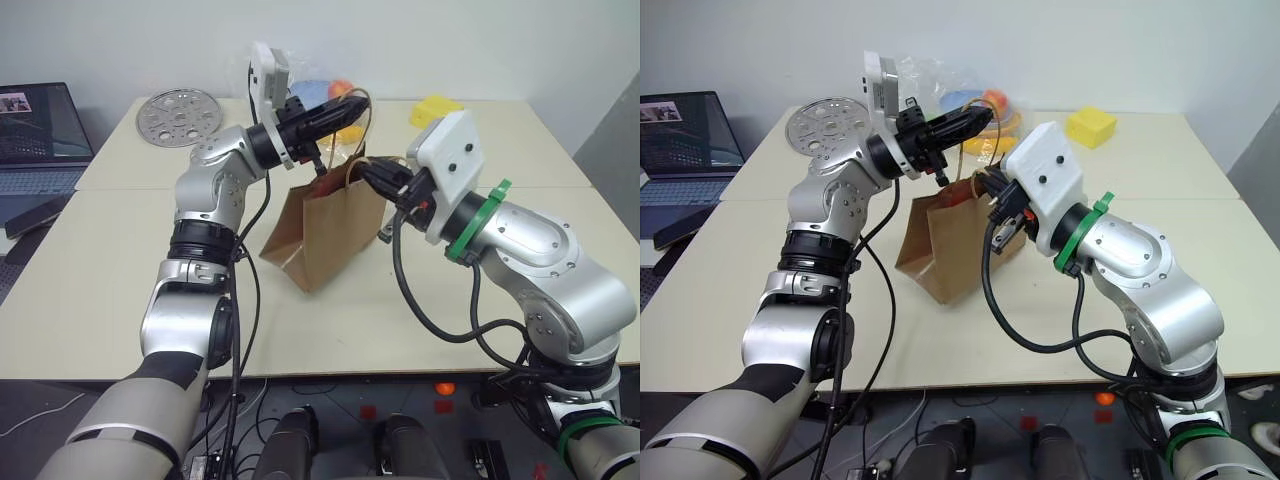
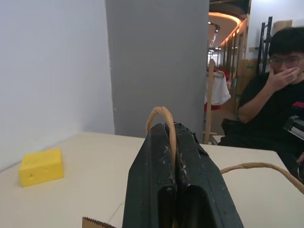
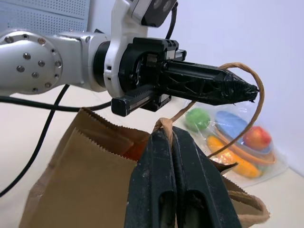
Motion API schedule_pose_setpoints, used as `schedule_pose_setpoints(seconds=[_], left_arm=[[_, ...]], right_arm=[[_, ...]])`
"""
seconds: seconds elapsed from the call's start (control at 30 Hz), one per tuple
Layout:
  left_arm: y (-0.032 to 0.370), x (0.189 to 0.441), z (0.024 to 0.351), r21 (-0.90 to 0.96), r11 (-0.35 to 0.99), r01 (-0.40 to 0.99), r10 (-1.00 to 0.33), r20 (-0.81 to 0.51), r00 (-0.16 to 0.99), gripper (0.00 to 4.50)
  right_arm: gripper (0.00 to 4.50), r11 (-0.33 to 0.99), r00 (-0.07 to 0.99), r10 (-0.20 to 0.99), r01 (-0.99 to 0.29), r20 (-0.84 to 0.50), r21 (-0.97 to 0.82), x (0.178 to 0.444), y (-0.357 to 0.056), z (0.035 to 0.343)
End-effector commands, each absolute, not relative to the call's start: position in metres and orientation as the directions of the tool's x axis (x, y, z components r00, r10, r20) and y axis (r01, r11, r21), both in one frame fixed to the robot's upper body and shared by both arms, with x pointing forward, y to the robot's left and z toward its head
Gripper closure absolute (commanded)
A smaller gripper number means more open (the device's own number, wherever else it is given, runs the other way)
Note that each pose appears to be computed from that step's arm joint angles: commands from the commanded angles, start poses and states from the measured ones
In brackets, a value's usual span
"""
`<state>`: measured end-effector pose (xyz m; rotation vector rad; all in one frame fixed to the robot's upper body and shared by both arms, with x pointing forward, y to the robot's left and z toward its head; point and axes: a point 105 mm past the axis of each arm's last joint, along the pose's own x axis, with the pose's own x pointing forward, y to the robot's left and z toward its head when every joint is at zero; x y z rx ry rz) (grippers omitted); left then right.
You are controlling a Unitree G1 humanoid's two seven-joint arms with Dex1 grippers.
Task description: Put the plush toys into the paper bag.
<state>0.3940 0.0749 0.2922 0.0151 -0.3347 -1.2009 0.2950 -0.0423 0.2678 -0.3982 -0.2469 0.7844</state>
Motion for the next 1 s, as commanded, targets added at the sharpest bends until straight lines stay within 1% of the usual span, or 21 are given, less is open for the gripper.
schedule_pose_setpoints(seconds=[0.03, 0.07, 0.13, 0.17, 0.23, 0.33, 0.37, 0.4, 0.47, 0.5, 0.53, 0.57, 0.63, 0.67, 0.7, 0.77, 0.8, 0.87, 1.0], left_arm=[[0.091, 0.395, 0.281, 0.221, 0.412, 0.884, -0.908, 0.176, 0.379, 4.5], [0.095, 0.396, 0.278, 0.215, 0.431, 0.877, -0.9, 0.174, 0.399, 4.5], [0.104, 0.398, 0.278, 0.191, 0.471, 0.861, -0.879, 0.188, 0.438, 4.5], [0.107, 0.394, 0.279, 0.194, 0.462, 0.865, -0.883, 0.187, 0.43, 4.3], [0.115, 0.38, 0.277, 0.188, 0.43, 0.883, -0.9, 0.164, 0.403, 3.9], [0.127, 0.368, 0.276, 0.184, 0.435, 0.881, -0.899, 0.141, 0.415, 3.08], [0.136, 0.362, 0.276, 0.187, 0.448, 0.874, -0.894, 0.126, 0.431, 2.77], [0.146, 0.356, 0.275, 0.188, 0.473, 0.861, -0.881, 0.115, 0.459, 2.62], [0.159, 0.349, 0.274, 0.178, 0.513, 0.84, -0.858, 0.102, 0.503, 1.93], [0.167, 0.345, 0.272, 0.169, 0.536, 0.827, -0.844, 0.098, 0.527, 1.73], [0.171, 0.342, 0.271, 0.162, 0.551, 0.819, -0.835, 0.094, 0.542, 1.41], [0.177, 0.336, 0.266, 0.157, 0.564, 0.811, -0.825, 0.075, 0.559, 1.11], [0.19, 0.323, 0.253, 0.162, 0.596, 0.787, -0.799, 0.017, 0.601, 0.57], [0.193, 0.317, 0.249, 0.162, 0.607, 0.778, -0.788, 0.0, 0.615, 0.26], [0.194, 0.311, 0.245, 0.144, 0.618, 0.773, -0.781, 0.0, 0.625, 0.02], [0.192, 0.302, 0.24, 0.122, 0.622, 0.774, -0.78, 0.0, 0.626, 0.02], [0.188, 0.295, 0.233, 0.132, 0.619, 0.774, -0.78, -0.019, 0.626, 0.02], [0.184, 0.29, 0.221, 0.165, 0.636, 0.753, -0.76, -0.032, 0.649, 0.02], [0.177, 0.29, 0.208, 0.166, 0.671, 0.723, -0.732, -0.006, 0.681, 0.02]], right_arm=[[4.48, 0.647, 0.698, 0.715, -0.635, 0.047, -0.422, 0.303, -0.039, 0.252], [4.48, 0.651, 0.699, 0.713, -0.634, 0.052, -0.416, 0.304, -0.039, 0.251], [4.1, 0.651, 0.696, 0.716, -0.639, 0.054, -0.409, 0.306, -0.038, 0.249], [3.89, 0.643, 0.687, 0.725, -0.648, 0.052, -0.408, 0.305, -0.037, 0.249], [3.19, 0.625, 0.671, 0.74, -0.661, 0.045, -0.416, 0.303, -0.04, 0.249], [2.21, 0.61, 0.653, 0.756, -0.675, 0.05, -0.415, 0.301, -0.043, 0.253], [1.84, 0.606, 0.643, 0.764, -0.681, 0.059, -0.411, 0.3, -0.045, 0.256], [1.68, 0.6, 0.635, 0.769, -0.684, 0.064, -0.416, 0.301, -0.048, 0.26], [0.89, 0.585, 0.623, 0.78, -0.694, 0.059, -0.42, 0.302, -0.05, 0.262], [0.63, 0.574, 0.614, 0.788, -0.702, 0.05, -0.422, 0.302, -0.052, 0.263], [0.26, 0.565, 0.607, 0.794, -0.709, 0.043, -0.421, 0.303, -0.053, 0.263], [0.0, 0.55, 0.587, 0.808, -0.727, 0.043, -0.412, 0.302, -0.053, 0.265], [0.0, 0.512, 0.537, 0.842, -0.767, 0.05, -0.386, 0.3, -0.051, 0.273], [0.0, 0.492, 0.505, 0.862, -0.804, 0.052, -0.333, 0.298, -0.05, 0.276], [0.0, 0.473, 0.466, 0.88, -0.85, 0.085, -0.232, 0.296, -0.05, 0.284], [0.0, 0.429, 0.415, 0.901, -0.896, 0.125, -0.117, 0.294, -0.05, 0.296], [0.0, 0.394, 0.382, 0.914, -0.916, 0.134, -0.075, 0.292, -0.054, 0.302], [0.0, 0.353, 0.347, 0.932, -0.934, 0.104, -0.051, 0.289, -0.064, 0.304], [0.0, 0.358, 0.357, 0.934, -0.932, 0.011, -0.057, 0.288, -0.084, 0.295]])
